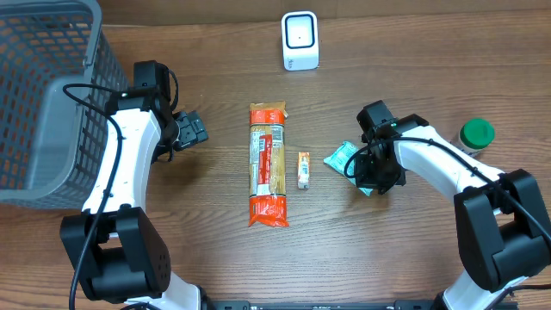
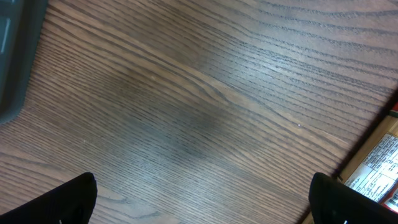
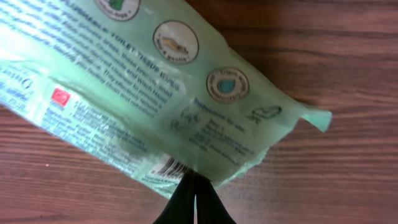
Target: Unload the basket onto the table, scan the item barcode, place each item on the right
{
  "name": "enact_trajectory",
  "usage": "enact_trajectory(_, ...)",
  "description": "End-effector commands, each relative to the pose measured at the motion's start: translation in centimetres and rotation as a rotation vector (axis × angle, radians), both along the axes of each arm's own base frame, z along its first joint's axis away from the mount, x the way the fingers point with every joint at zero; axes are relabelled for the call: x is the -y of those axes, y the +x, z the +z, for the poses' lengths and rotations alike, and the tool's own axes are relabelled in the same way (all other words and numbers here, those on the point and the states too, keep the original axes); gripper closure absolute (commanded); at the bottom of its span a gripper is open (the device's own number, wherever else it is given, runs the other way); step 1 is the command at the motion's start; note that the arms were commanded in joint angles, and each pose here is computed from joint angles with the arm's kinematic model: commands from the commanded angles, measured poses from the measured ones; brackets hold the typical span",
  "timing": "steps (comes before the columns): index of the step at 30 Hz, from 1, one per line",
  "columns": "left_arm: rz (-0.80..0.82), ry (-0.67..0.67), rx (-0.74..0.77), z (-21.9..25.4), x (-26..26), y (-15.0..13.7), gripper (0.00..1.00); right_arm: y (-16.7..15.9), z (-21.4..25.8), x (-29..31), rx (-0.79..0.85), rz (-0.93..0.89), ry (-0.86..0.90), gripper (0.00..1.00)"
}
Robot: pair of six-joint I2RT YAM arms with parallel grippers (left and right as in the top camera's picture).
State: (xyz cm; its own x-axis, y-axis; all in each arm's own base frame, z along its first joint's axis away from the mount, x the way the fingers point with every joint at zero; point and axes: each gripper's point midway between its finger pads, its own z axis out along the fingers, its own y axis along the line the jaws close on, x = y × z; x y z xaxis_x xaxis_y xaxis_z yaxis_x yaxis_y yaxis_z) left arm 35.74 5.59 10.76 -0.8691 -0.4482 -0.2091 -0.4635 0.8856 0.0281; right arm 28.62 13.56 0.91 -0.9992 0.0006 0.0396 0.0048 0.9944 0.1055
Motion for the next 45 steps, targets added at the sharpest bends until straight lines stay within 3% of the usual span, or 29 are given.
enact_trajectory(1,-0.012,0.012,0.009,0.3,-0.1,0.2,0.00,-0.6,-0.3,-0.1,0.008,0.001,0.010,0.96)
enact_trajectory(14,-0.012,0.012,0.009,0.3,-0.1,0.2,0.00,-0.9,-0.8,-0.7,0.006,-0.019,0.058,0.96)
enact_trajectory(22,-0.012,0.012,0.009,0.3,-0.1,0.2,0.00,3.5,4.3,-1.8,0.144,0.047,0.071,0.96)
enact_trajectory(25,-0.012,0.012,0.009,0.3,-0.1,0.2,0.00,5.2,4.7,-1.6,0.215,0.042,0.047,0.86)
enact_trajectory(35,-0.012,0.012,0.009,0.3,-0.1,0.2,0.00,8.5,4.1,-2.0,0.379,0.015,0.052,0.88)
enact_trajectory(45,-0.012,0.012,0.009,0.3,-0.1,0.2,0.00,7.5,1.2,1.3,0.400,-0.034,-0.100,0.89)
